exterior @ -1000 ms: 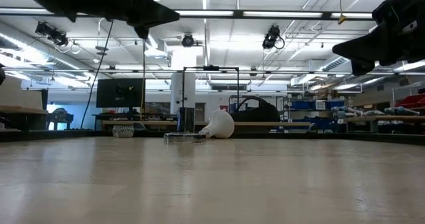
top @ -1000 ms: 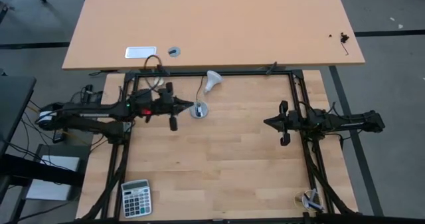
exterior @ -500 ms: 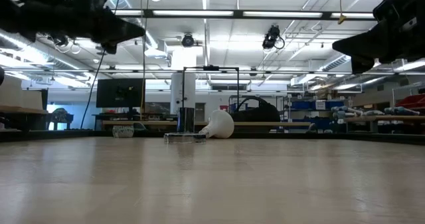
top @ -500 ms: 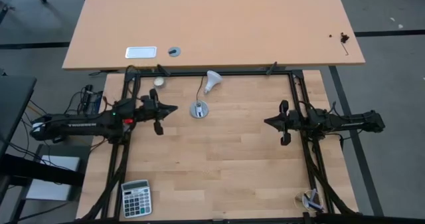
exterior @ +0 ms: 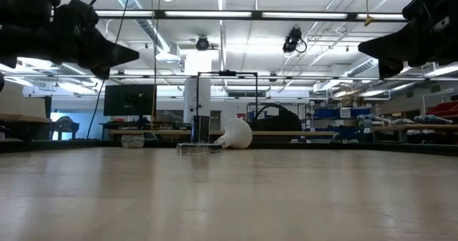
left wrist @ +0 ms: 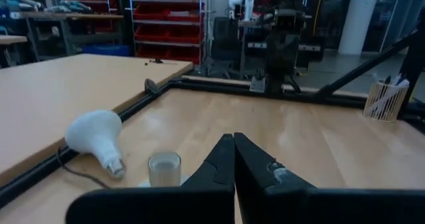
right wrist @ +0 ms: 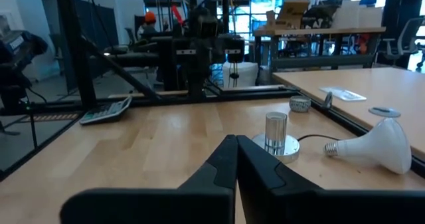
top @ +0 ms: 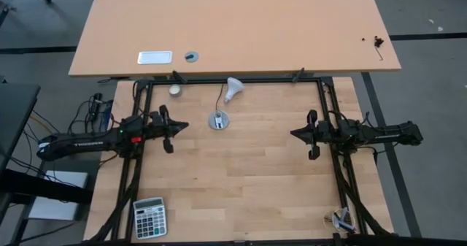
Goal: Screw lightbulb
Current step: Return to Home Position
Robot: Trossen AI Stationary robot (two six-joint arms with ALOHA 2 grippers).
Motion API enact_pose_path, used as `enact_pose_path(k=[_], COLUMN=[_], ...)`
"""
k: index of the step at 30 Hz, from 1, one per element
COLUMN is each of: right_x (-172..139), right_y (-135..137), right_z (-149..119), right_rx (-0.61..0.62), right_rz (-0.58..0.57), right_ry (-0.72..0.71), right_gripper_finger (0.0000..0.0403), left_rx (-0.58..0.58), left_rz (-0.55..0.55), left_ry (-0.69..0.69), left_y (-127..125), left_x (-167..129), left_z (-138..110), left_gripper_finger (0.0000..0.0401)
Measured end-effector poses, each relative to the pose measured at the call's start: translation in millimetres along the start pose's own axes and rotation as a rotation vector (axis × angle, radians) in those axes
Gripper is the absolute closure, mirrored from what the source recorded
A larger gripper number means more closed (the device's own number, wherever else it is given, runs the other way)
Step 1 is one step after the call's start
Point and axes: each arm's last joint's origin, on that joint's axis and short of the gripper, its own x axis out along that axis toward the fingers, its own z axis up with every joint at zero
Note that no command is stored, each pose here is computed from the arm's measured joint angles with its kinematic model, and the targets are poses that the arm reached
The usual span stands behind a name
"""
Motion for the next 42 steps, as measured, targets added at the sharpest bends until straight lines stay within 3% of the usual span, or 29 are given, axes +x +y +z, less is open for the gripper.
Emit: enact_pose_path(k=[6, 16, 25, 32, 42], right_x=[0.0, 0.0, 0.5, 4.1, 6.7], right_y=[0.0, -0.3, -2.3, -5.5, -6.1], right_z=[0.1, 1.1, 1.1, -3.5, -2.0], right_rx=[0.000, -0.041, -0.042, -0.051, -0.049], right_rz=[0.000, -0.007, -0.068, -0.104, -0.113], right_ry=[-0.001, -0.011, -0.010, 0.044, 0.032], right_gripper_finger=[0.0383, 0.0384, 0.0387, 0.0383, 0.0384], left_rx=[0.001, 0.002, 0.013, 0.003, 0.029], left_rz=[0.007, 0.038, 0.021, 0.035, 0.117], left_ry=[0.074, 0.040, 0.025, 0.098, 0.130], left_y=[0.8, 2.3, 2.0, 2.6, 5.0], left_x=[-8.9, -25.5, -22.3, -17.9, -14.2], left_z=[-8.6, -8.1, -12.7, -18.9, -22.5], left_gripper_finger=[0.0401, 0.0401, 0.0401, 0.0401, 0.0401])
